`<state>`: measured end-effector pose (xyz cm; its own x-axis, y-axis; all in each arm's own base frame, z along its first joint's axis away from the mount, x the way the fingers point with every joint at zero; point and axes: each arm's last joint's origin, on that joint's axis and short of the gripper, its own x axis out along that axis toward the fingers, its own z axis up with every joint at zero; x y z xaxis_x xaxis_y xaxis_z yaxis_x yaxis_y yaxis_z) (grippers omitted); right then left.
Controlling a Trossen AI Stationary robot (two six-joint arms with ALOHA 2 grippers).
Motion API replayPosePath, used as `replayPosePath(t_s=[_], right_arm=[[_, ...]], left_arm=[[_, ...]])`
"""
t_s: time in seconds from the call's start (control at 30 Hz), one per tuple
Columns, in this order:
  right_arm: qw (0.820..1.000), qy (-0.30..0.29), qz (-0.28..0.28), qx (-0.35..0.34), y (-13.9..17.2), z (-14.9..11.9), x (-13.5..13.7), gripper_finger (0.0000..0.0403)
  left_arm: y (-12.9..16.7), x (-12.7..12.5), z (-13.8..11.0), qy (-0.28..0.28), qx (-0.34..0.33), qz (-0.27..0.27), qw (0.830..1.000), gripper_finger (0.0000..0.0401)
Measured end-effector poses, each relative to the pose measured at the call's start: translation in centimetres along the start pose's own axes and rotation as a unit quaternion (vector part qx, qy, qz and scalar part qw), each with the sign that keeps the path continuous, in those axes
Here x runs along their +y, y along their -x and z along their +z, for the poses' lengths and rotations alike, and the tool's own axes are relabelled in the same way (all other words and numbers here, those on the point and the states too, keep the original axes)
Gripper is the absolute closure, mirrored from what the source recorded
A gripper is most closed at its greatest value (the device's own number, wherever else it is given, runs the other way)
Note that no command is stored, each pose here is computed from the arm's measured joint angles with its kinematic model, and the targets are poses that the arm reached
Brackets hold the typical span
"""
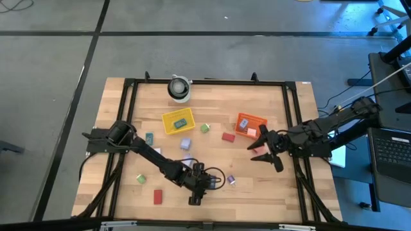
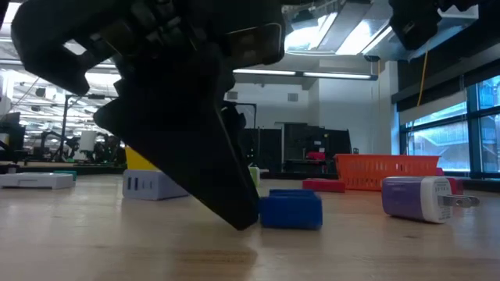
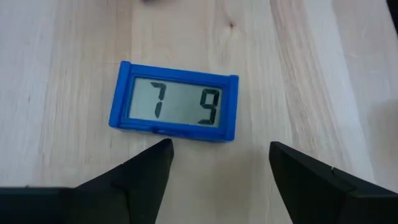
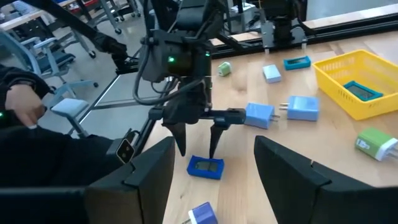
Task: Pick & Place Office items
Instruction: Put the blue digital clock into the yellow bin
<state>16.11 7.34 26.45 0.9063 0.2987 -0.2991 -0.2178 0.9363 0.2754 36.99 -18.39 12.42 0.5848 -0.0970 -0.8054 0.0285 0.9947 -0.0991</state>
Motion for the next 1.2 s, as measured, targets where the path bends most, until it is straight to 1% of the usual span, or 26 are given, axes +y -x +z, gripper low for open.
replayPosePath(t_s=[0.13,0.3,0.47,0.6,0.67,0.77,0.9,1.0,1.07,1.2], right_arm=[[1.0,0.005,0.008,0.002,0.0,-0.1,0.3,0.0181],[1.0,0.009,0.014,0.004,0.1,-0.2,0.5,0.0181],[1.0,0.011,0.008,0.002,0.1,-0.2,0.6,0.0181],[1.0,0.013,0.012,0.003,0.1,-0.3,0.8,0.0181],[1.0,0.014,0.013,0.003,0.1,-0.3,1.0,0.0181],[1.0,0.017,0.013,0.002,0.2,-0.4,1.3,0.0181],[1.0,0.021,0.018,0.003,0.3,-0.6,1.6,0.0181],[0.999,0.03,0.025,0.005,0.4,-0.7,1.9,0.0181],[0.999,0.035,0.03,0.007,0.4,-0.8,2.1,0.0181],[0.998,0.052,0.035,0.007,0.5,-0.9,2.5,0.0181]], left_arm=[[0.0,0.0,0.0,0.005,-0.004,0.005,1.0,0.0125],[-0.1,0.5,0.2,0.018,-0.011,0.028,0.999,0.0128],[-0.1,1.3,1.0,0.073,-0.009,0.023,0.997,0.0125],[0.2,1.5,1.8,0.129,-0.007,0.031,0.991,0.0126],[0.4,1.4,2.0,0.163,0.005,0.017,0.986,0.0126],[0.5,1.2,2.1,0.212,0.022,0.006,0.977,0.0124],[0.9,0.9,3.1,0.3,0.015,-0.01,0.954,0.0126],[1.4,1.0,4.4,0.356,0.006,-0.021,0.934,0.0126],[1.7,1.4,5.0,0.382,0.013,-0.008,0.924,0.0125],[2.2,2.7,5.5,0.432,0.035,0.035,0.9,0.0127]])
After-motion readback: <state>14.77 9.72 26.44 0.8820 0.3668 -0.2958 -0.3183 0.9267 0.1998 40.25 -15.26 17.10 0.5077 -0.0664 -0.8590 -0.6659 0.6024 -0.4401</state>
